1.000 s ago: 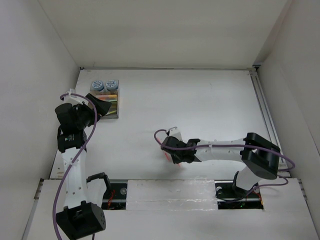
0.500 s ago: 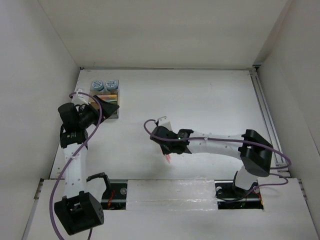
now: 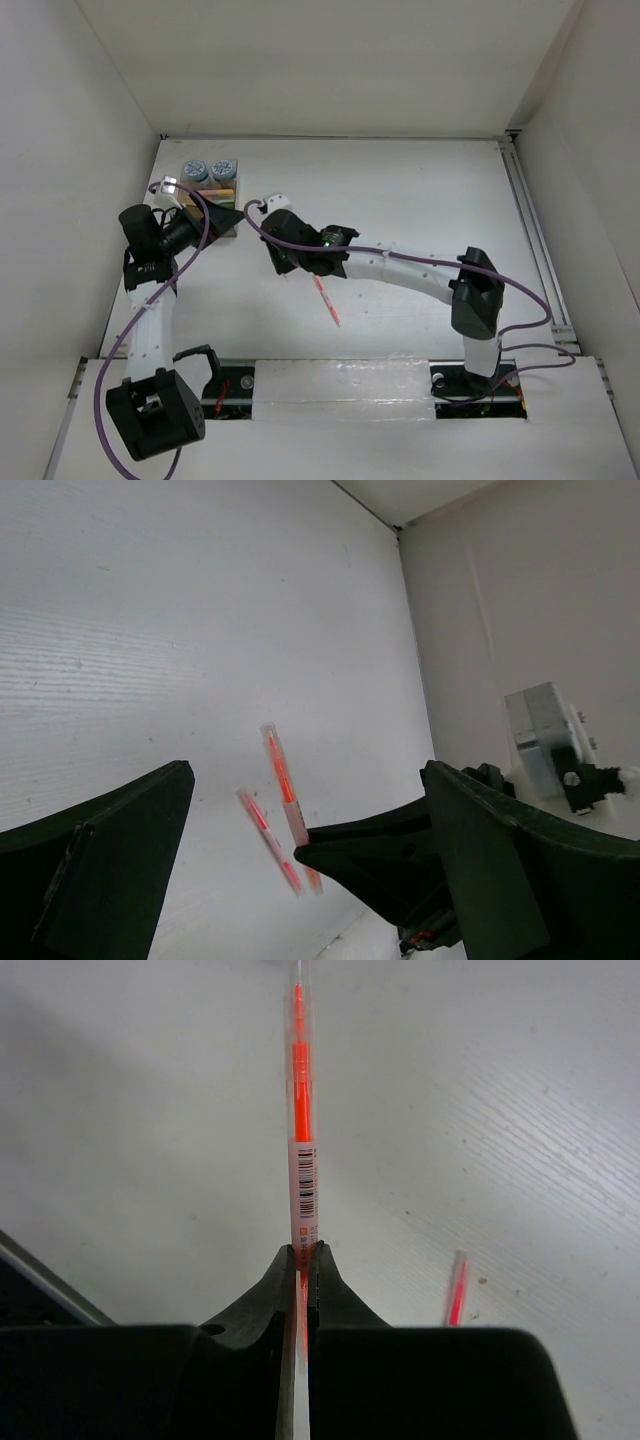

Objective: Sort the stationery into containers
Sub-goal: Place the pen in the storage box, then pick up the pen from the center of the board, then place the pen in the storage box.

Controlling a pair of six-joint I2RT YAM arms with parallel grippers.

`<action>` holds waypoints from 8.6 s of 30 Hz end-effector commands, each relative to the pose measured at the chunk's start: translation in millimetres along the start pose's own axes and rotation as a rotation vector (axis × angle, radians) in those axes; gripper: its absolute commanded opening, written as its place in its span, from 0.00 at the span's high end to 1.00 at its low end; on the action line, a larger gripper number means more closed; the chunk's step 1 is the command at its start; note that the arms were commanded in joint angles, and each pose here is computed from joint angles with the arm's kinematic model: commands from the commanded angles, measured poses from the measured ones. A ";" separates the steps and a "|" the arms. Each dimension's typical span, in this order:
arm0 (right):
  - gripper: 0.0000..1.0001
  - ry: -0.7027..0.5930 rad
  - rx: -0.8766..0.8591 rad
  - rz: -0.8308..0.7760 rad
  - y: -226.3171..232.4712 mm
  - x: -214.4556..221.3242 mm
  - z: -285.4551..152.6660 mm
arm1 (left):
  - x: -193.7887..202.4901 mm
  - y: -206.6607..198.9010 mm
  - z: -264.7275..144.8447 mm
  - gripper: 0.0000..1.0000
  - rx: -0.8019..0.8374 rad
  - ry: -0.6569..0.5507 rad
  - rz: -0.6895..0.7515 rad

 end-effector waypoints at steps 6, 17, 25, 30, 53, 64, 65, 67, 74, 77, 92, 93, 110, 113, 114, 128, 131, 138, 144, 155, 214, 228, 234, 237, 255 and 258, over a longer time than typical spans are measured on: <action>1.00 -0.123 -0.263 0.036 59.4 -57.9 -28.2 | -3.0 -3.8 0.4 0.09 0.033 -0.013 0.030; 1.00 -0.138 -0.365 0.043 78.6 -69.7 -41.8 | -0.9 -1.3 1.4 0.37 0.028 -0.003 0.015; 1.00 -0.154 -0.366 0.048 84.5 -77.9 -39.5 | 0.7 2.9 3.9 0.66 0.023 0.008 -0.001; 1.00 -0.167 -0.339 0.056 80.5 -84.9 -35.3 | -0.2 3.4 4.6 0.89 0.020 0.013 -0.008; 0.00 -0.163 -0.258 0.169 -15.5 -15.3 -81.1 | -81.9 127.0 -1.6 1.00 -0.437 -0.595 -0.510; 0.00 -0.141 -0.267 0.174 -33.8 14.4 -97.3 | -131.6 164.7 7.3 1.00 -0.450 -0.750 -0.441; 0.00 -0.143 -0.268 0.175 -35.3 15.4 -99.1 | -137.2 170.0 4.5 1.00 -0.472 -0.762 -0.428; 0.00 -0.146 -0.259 0.175 -39.3 17.3 -99.8 | -139.5 175.6 3.1 1.00 -0.507 -0.767 -0.399; 0.00 -0.135 -0.252 0.190 -48.0 28.5 -100.7 | -126.5 187.2 1.2 1.00 -0.541 -0.780 -0.399; 0.00 -0.129 -0.246 0.188 -50.1 31.9 -99.0 | -118.4 186.9 4.5 1.00 -0.535 -0.770 -0.399; 0.00 -0.114 -0.268 0.189 -48.9 46.0 -105.7 | -88.8 200.0 5.9 1.00 -0.626 -0.745 -0.430; 0.00 -0.114 -0.268 0.190 -48.9 46.0 -105.7 | -84.1 201.8 5.8 1.00 -0.632 -0.738 -0.435; 0.00 -0.125 -0.255 0.201 -55.2 47.0 -109.7 | -59.6 225.2 14.5 0.98 -0.689 -0.672 -0.495; 0.00 -0.125 -0.255 0.201 -55.2 47.0 -109.7 | -54.7 230.0 16.2 0.94 -0.700 -0.660 -0.505; 0.00 -0.126 -0.254 0.192 -55.6 47.0 -109.6 | -56.0 230.2 18.3 0.91 -0.693 -0.654 -0.505; 0.00 -0.104 -0.231 0.173 -52.3 49.8 -96.4 | -71.5 209.2 29.8 0.31 -0.617 -0.643 -0.440; 0.00 -0.096 -0.205 0.159 -55.6 53.9 -88.9 | -76.1 202.6 28.5 0.16 -0.598 -0.651 -0.430; 0.00 -0.018 -0.044 0.087 -66.7 70.2 -50.3 | -113.8 161.0 12.0 0.00 -0.539 -0.716 -0.368; 0.09 0.038 0.073 0.068 -78.4 88.5 -22.3 | -142.5 104.9 2.6 0.00 -0.612 -0.650 -0.282; 0.34 0.128 0.180 0.057 -92.9 122.0 10.4 | -108.7 37.2 -7.4 0.00 -0.556 -0.367 -0.096; 1.00 -0.159 -0.282 0.116 62.9 -57.7 -34.3 | 35.7 9.3 17.4 0.37 -0.025 0.056 -0.079; 1.00 -0.146 -0.317 0.128 67.9 -56.8 -27.0 | 36.7 8.1 19.3 1.00 0.001 0.069 -0.080; 0.23 -0.176 -0.277 0.155 52.7 -65.2 -30.2 | 24.9 18.3 20.9 1.00 -0.092 -0.003 -0.121; 0.01 -0.197 -0.242 0.170 37.9 -63.0 -41.5 | 6.2 26.1 21.7 1.00 -0.154 -0.135 -0.158; 0.01 -0.172 -0.194 0.250 -60.3 20.2 -99.6 | -109.2 136.8 25.8 1.00 -0.484 -0.666 -0.510; 0.01 -0.175 -0.198 0.252 -63.9 22.6 -103.7 | -122.0 155.1 33.5 1.00 -0.515 -0.648 -0.515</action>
Point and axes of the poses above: each gripper's point midway between its finger pads, its own z axis out along the fingers, its own y axis along the line the jaws close on, x = y × z, the point moved 2 cm from there along -z, back along the fingers, and after that the axes turned 13 degrees about z, right-handed, at the moved point
